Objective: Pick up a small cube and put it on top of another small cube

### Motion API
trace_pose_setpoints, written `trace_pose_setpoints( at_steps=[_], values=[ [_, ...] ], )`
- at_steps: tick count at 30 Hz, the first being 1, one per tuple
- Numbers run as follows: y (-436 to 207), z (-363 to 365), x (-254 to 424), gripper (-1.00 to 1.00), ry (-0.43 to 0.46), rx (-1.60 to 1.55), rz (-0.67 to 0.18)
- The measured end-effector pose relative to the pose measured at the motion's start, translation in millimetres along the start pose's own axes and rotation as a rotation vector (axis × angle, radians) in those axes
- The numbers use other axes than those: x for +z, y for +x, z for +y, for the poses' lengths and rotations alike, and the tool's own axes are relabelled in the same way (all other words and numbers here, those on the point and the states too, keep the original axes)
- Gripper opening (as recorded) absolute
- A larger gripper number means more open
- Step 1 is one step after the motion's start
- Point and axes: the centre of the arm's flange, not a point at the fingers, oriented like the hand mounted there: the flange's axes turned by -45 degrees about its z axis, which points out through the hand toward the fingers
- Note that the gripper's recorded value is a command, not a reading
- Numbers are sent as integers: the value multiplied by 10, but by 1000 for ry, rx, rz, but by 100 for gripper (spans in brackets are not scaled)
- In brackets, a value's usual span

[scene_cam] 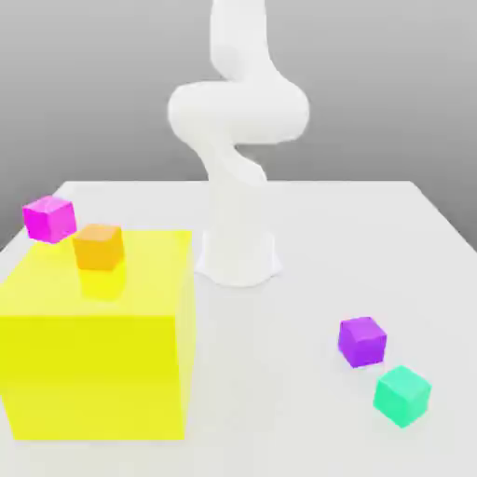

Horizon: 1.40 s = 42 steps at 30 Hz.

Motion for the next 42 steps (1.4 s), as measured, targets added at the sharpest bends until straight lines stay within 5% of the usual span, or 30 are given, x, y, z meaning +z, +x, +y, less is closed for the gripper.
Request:
trace_pose_setpoints(
  at_steps=[11,23,29,30,42],
  values=[
    [-780,-1060,2110,0,83,-245,-321],
    [-2744,-2103,3478,0,211,-531,-656],
    [-3374,-2189,3979,0,229,-559,-699],
    [-3437,-2188,4040,-100,229,-560,-699],
    [-3098,-2180,3660,-100,228,-560,-699]
  ],
)
